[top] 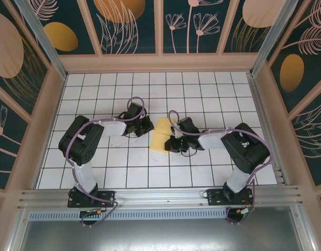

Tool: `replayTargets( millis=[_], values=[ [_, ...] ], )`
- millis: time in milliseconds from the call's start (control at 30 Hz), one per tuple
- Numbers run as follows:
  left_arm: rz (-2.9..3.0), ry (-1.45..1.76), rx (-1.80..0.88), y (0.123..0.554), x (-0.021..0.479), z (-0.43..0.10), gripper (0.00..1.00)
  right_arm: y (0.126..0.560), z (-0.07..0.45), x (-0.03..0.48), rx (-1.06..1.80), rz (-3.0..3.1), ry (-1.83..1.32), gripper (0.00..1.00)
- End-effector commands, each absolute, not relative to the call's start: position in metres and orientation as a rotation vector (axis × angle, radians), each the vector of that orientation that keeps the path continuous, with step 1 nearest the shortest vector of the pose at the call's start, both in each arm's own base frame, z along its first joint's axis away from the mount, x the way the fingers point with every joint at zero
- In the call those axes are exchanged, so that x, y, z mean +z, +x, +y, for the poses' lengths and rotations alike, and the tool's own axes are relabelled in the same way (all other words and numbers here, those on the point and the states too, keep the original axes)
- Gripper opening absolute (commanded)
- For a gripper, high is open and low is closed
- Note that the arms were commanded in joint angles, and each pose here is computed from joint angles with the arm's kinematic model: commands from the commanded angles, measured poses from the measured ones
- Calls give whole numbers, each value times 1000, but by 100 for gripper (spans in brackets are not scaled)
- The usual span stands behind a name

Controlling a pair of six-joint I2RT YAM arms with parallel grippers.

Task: Fold a paper plane with a square sheet of paper (pick it up from the middle)
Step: Fold the triangle a second time at the center of the table.

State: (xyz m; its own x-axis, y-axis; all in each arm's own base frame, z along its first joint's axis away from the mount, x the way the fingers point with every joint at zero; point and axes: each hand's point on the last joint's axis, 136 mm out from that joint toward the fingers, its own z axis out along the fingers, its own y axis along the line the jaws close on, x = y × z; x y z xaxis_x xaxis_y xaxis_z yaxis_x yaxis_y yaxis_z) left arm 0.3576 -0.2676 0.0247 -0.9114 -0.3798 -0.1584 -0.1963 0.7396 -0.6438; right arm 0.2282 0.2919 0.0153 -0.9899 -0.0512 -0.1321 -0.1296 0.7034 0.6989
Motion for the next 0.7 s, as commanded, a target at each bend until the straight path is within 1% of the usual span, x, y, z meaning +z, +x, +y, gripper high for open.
replayTargets(
  millis=[0,100,300,433,667],
  values=[
    [2565,-377,-1006,366,69,-273,7,208,265,-13,995,2974,-90,0],
    [2545,-344,-1145,352,79,-284,6,211,266,-12,996,2968,-86,0],
    [2634,-250,-1278,317,61,-312,3,209,265,-13,990,2972,-84,0],
    [2676,-279,-1224,315,42,-316,2,208,264,-14,987,2974,-85,0],
    [2761,-362,-972,328,0,-296,0,206,262,-18,978,2984,-79,0]
  ],
)
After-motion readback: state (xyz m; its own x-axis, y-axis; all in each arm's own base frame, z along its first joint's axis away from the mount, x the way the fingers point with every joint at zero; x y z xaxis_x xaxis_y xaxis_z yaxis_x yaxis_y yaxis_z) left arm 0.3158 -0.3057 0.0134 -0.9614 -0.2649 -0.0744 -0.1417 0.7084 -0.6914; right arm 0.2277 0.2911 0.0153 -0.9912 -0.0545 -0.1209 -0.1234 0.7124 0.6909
